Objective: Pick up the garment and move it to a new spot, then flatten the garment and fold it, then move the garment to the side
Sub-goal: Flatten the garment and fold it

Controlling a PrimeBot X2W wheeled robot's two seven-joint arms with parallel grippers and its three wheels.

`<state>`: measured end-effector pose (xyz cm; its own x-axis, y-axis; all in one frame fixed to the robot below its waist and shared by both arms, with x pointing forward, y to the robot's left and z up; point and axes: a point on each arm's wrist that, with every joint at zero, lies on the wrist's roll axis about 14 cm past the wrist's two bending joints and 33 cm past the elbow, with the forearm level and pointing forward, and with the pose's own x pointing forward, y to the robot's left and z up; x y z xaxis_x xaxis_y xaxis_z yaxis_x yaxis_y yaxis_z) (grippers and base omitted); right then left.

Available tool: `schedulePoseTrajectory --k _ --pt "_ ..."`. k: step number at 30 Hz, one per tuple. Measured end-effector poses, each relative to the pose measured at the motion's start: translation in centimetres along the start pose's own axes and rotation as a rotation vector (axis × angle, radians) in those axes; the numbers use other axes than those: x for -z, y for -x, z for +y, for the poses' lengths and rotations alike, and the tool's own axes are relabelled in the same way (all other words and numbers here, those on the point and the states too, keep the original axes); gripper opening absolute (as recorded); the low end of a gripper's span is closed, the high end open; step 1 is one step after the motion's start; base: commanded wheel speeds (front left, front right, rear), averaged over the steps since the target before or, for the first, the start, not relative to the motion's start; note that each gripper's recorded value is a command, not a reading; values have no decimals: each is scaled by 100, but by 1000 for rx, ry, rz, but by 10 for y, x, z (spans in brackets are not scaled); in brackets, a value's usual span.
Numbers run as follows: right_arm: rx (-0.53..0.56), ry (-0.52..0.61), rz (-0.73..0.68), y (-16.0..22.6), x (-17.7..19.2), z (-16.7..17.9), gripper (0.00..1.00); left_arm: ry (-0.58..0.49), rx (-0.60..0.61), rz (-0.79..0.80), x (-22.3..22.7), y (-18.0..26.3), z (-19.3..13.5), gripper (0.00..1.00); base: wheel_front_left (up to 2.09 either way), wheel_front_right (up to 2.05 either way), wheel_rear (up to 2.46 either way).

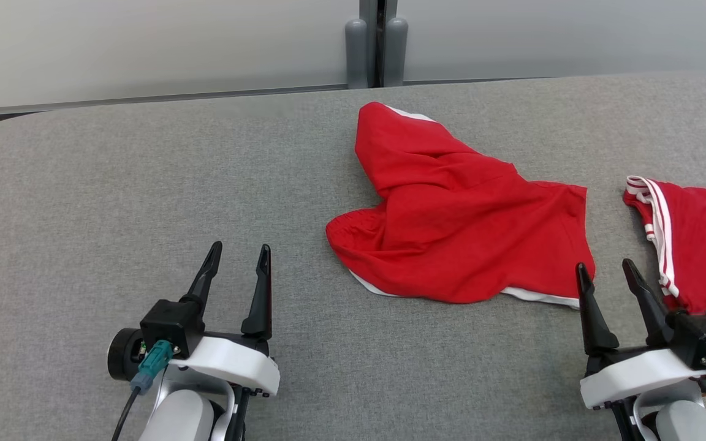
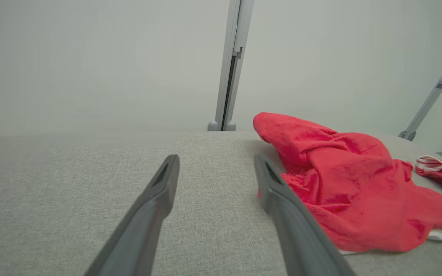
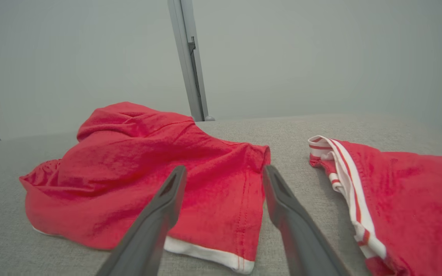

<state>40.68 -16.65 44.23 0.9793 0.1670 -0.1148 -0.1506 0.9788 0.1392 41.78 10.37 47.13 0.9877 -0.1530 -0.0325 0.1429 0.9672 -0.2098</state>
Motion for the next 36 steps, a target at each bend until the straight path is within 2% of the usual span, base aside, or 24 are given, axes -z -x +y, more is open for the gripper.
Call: schedulePoseTrajectory --k 9,16,23,28,36 --pt "21 21 17 2 7 -5 100 -11 49 65 22 -3 -11 100 0 0 0" --pt "37 22 30 -2 11 -11 100 -172 212 212 69 -10 -28 100 0 0 0" --pt "86 25 45 -1 16 -28 100 -241 351 307 97 -34 -51 100 0 0 0" --pt "119 25 57 3 19 -39 100 -257 401 327 103 -51 -62 100 0 0 0" --pt "144 22 66 6 23 -46 100 -215 436 281 90 -70 -78 100 0 0 0"
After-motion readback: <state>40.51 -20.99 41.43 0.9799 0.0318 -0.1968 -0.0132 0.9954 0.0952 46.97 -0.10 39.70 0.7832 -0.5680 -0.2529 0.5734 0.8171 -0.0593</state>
